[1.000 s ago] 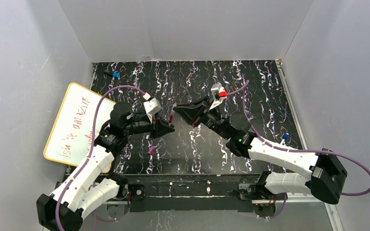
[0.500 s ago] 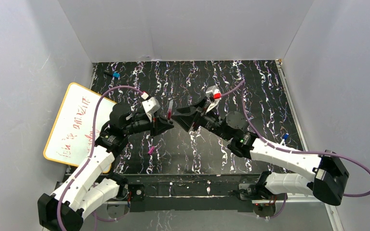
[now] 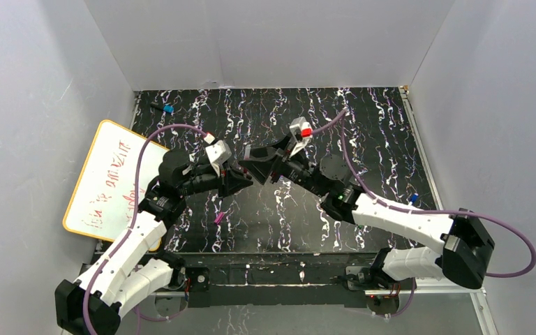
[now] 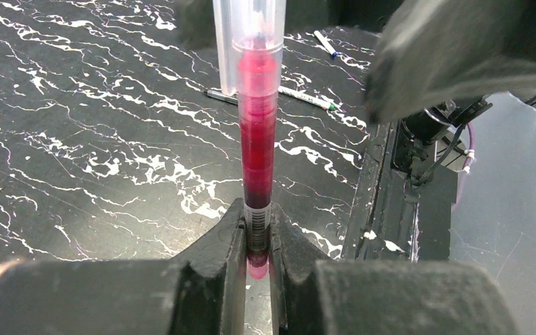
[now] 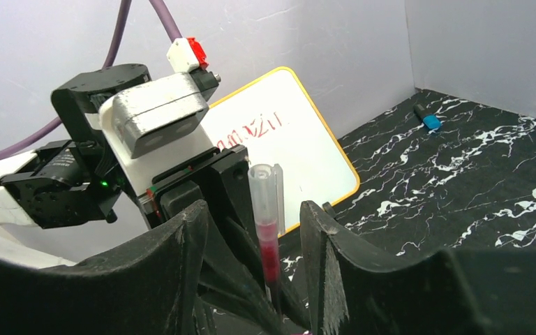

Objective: Insert the pens into the pen caps

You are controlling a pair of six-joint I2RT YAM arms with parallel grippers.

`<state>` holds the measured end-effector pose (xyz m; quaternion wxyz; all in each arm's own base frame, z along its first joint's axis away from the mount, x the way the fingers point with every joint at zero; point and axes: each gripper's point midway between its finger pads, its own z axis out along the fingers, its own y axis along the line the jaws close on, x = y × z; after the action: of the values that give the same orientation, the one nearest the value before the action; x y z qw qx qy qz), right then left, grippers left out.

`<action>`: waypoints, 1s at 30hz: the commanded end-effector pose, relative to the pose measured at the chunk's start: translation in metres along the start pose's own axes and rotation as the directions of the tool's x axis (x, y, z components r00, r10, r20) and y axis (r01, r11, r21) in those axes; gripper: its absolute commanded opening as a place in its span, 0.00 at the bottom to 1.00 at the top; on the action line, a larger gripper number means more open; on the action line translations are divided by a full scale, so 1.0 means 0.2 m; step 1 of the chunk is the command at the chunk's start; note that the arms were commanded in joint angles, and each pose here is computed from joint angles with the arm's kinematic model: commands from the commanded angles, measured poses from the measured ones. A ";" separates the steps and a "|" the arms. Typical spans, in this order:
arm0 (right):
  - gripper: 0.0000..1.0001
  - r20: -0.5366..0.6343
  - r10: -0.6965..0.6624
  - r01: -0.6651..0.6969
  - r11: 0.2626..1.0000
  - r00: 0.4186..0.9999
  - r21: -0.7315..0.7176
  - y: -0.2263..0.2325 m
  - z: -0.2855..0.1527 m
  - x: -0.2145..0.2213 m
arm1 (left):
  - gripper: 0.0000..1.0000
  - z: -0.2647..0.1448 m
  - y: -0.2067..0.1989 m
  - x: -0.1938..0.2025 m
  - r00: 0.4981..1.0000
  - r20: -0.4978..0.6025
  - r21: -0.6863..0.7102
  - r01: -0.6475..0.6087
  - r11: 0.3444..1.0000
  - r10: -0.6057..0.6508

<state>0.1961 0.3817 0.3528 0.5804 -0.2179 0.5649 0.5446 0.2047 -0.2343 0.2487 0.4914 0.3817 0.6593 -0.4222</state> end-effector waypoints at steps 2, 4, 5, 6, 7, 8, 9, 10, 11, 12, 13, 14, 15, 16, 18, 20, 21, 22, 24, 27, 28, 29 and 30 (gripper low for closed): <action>0.59 0.091 -0.023 0.030 0.997 0.996 -0.071 0.08 0.09 -0.15 | 0.00 0.00 -0.05 -0.01 1.000 0.012 0.040 -0.003 0.999 0.002; 0.59 0.092 -0.027 0.034 0.997 0.995 -0.072 0.08 0.12 -0.14 | 0.00 0.00 -0.05 -0.01 1.000 0.013 0.043 -0.002 0.999 0.002; 0.58 0.093 -0.028 0.035 0.997 0.995 -0.072 0.08 0.13 -0.14 | 0.00 0.00 -0.05 -0.01 1.000 0.014 0.045 -0.003 0.999 0.002; 0.58 0.092 -0.030 0.037 0.997 0.995 -0.071 0.08 0.13 -0.14 | 0.00 0.00 -0.06 -0.01 1.000 0.015 0.044 -0.004 0.999 0.003; 0.57 0.093 -0.030 0.037 0.997 0.995 -0.071 0.07 0.14 -0.14 | 0.00 0.00 -0.06 -0.01 1.000 0.015 0.044 -0.003 0.999 0.003; 0.56 0.093 -0.030 0.037 0.997 0.995 -0.073 0.08 0.15 -0.14 | 0.00 0.00 -0.06 -0.01 1.000 0.015 0.045 -0.003 0.999 0.003; 0.56 0.093 -0.032 0.039 0.997 0.995 -0.073 0.07 0.15 -0.14 | 0.00 0.00 -0.06 -0.01 1.000 0.015 0.044 -0.002 0.999 0.002; 0.56 0.093 -0.033 0.040 0.997 0.995 -0.073 0.07 0.15 -0.14 | 0.00 0.00 -0.06 -0.01 1.000 0.016 0.045 -0.004 0.999 0.003; 0.56 0.096 -0.033 0.041 0.996 0.995 -0.074 0.07 0.15 -0.14 | 0.00 0.00 -0.06 -0.01 1.000 0.016 0.045 -0.004 0.999 0.004; 0.55 0.096 -0.035 0.042 0.996 0.995 -0.074 0.07 0.15 -0.14 | 0.00 0.00 -0.06 -0.01 1.000 0.016 0.044 -0.003 0.999 0.003; 0.55 0.098 -0.038 0.045 0.996 0.994 -0.074 0.08 0.15 -0.14 | 0.00 0.00 -0.06 -0.01 1.000 0.017 0.044 -0.003 0.999 0.002; 0.55 0.098 -0.039 0.046 0.996 0.994 -0.074 0.08 0.15 -0.14 | 0.00 0.00 -0.06 -0.01 1.000 0.016 0.043 -0.003 0.999 0.002; 0.55 0.099 -0.041 0.048 0.996 0.994 -0.072 0.07 0.15 -0.14 | 0.00 0.00 -0.06 -0.01 1.000 0.016 0.042 -0.003 0.999 0.002; 0.54 0.099 -0.041 0.048 0.996 0.994 -0.072 0.07 0.15 -0.15 | 0.00 0.00 -0.06 -0.01 1.000 0.016 0.043 -0.003 0.999 0.002; 0.50 0.100 -0.045 0.052 0.996 0.994 -0.074 0.08 0.15 -0.15 | 0.00 0.00 -0.06 -0.01 1.000 0.016 0.041 -0.003 0.999 0.003; 0.37 0.103 -0.046 0.053 0.996 0.994 -0.073 0.08 0.15 -0.16 | 0.00 0.00 -0.06 -0.01 1.000 0.014 0.041 0.000 0.999 -0.001; 0.23 0.104 -0.045 0.053 0.996 0.994 -0.074 0.08 0.15 -0.16 | 0.00 0.00 -0.06 0.00 1.000 0.014 0.042 0.001 0.999 -0.001; 0.14 0.105 -0.045 0.053 0.996 0.993 -0.073 0.08 0.15 -0.16 | 0.00 0.00 -0.06 0.00 1.000 0.014 0.042 0.001 0.999 -0.001; 0.02 0.104 -0.042 0.050 0.996 0.994 -0.072 0.08 0.15 -0.16 | 0.00 0.00 -0.06 0.00 1.000 0.012 0.042 0.003 0.999 -0.004; 0.01 0.098 -0.041 0.048 0.996 0.994 -0.072 0.08 0.15 -0.16 | 0.00 0.01 -0.06 0.00 1.000 0.012 0.041 0.004 0.999 -0.004; 0.01 0.097 -0.040 0.048 0.996 0.994 -0.073 0.08 0.15 -0.15 | 0.00 0.01 -0.06 0.00 1.000 0.013 0.042 0.003 0.999 -0.003; 0.01 0.095 -0.041 0.048 0.996 0.995 -0.074 0.08 0.15 -0.15 | 0.00 0.01 -0.06 0.00 1.000 0.013 0.041 0.003 0.999 -0.004; 0.01 0.093 -0.041 0.048 0.996 0.995 -0.073 0.08 0.15 -0.14 | 0.00 0.00 -0.06 0.00 1.000 0.013 0.041 0.001 0.999 -0.002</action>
<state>0.2084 0.4031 0.3520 0.5861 -0.2306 0.5566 0.5417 0.1984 -0.2383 0.2474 0.4816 0.3822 0.6580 -0.4348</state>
